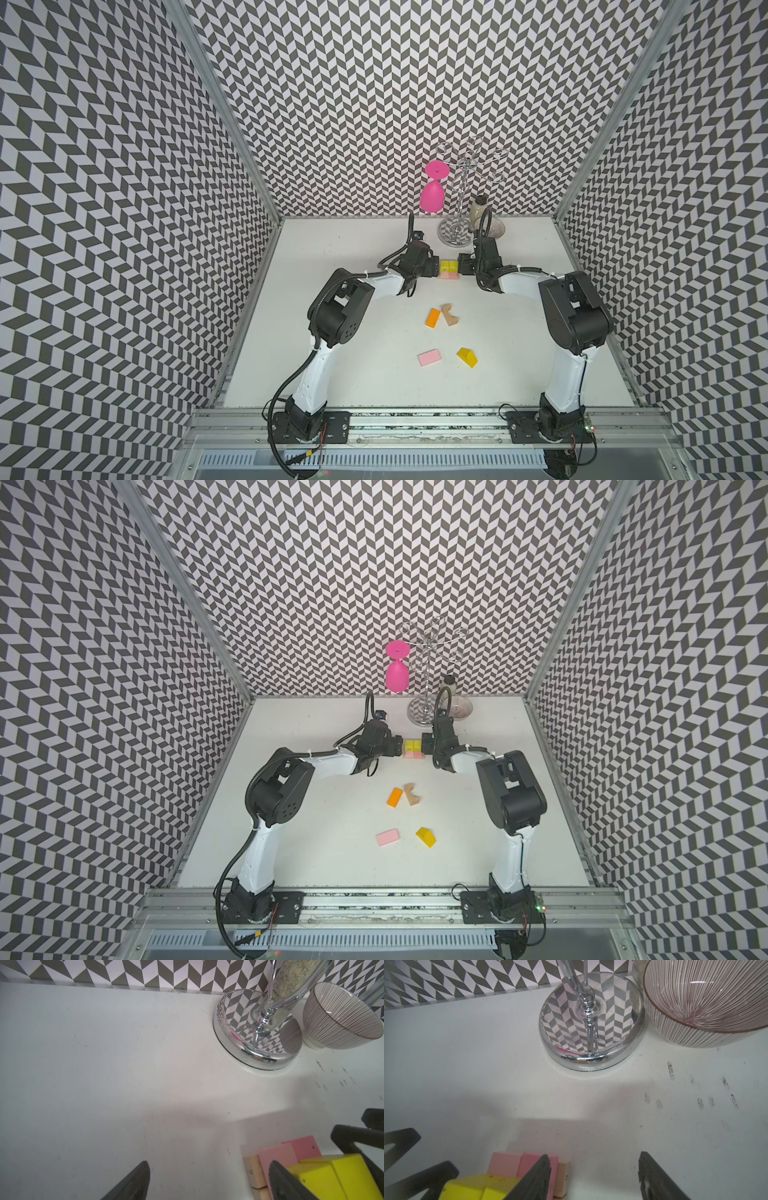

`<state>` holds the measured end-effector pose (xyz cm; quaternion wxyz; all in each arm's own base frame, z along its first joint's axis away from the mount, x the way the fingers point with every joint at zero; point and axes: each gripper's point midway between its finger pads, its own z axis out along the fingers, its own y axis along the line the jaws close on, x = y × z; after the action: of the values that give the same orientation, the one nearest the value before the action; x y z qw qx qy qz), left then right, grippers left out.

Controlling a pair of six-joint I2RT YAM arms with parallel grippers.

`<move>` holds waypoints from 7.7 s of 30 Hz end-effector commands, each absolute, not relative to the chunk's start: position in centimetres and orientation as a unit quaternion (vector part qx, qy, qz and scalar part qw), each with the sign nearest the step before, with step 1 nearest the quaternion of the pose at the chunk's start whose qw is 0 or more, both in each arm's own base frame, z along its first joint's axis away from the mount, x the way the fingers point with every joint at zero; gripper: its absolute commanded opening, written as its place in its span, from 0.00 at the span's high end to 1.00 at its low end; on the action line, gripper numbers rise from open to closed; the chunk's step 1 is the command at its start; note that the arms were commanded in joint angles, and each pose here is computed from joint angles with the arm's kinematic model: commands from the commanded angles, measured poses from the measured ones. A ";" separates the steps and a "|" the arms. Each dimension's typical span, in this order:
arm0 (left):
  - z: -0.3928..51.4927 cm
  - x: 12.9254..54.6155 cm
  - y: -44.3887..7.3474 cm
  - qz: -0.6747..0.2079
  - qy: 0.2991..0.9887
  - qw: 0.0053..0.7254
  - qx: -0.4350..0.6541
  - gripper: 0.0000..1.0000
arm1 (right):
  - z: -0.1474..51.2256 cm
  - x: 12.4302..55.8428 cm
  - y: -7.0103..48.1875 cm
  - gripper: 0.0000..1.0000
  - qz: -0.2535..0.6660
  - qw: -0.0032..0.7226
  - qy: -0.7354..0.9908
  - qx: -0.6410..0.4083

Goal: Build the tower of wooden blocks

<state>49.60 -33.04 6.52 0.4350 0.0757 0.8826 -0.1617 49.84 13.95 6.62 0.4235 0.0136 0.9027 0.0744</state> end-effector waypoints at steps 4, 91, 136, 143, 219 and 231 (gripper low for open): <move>6.8 49.7 -34.4 -0.175 0.881 0.431 0.082 0.10 | 7.2 50.5 14.4 0.33 0.069 0.435 0.898 0.006; 8.8 47.1 -34.2 -0.171 0.874 0.447 0.084 0.11 | 6.7 52.5 13.7 0.33 0.093 0.419 0.903 0.019; 11.3 46.9 -32.5 -0.160 0.862 0.473 0.089 0.10 | 10.2 54.5 13.6 0.33 0.182 0.471 0.863 -0.008; 10.9 47.2 -32.3 -0.157 0.864 0.471 0.088 0.10 | 9.5 54.3 15.7 0.33 0.164 0.464 0.870 -0.039; 7.2 48.0 -33.2 -0.151 0.882 0.438 0.087 0.10 | 10.5 50.7 12.1 0.33 0.138 0.485 0.863 0.034; 7.2 47.6 -34.0 -0.158 0.881 0.436 0.093 0.10 | 9.3 50.4 13.4 0.33 0.141 0.458 0.878 0.013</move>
<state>47.44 -33.06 6.97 0.4361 0.0935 0.8824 -0.1497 50.21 12.72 8.33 0.4506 0.0239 0.8822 0.1342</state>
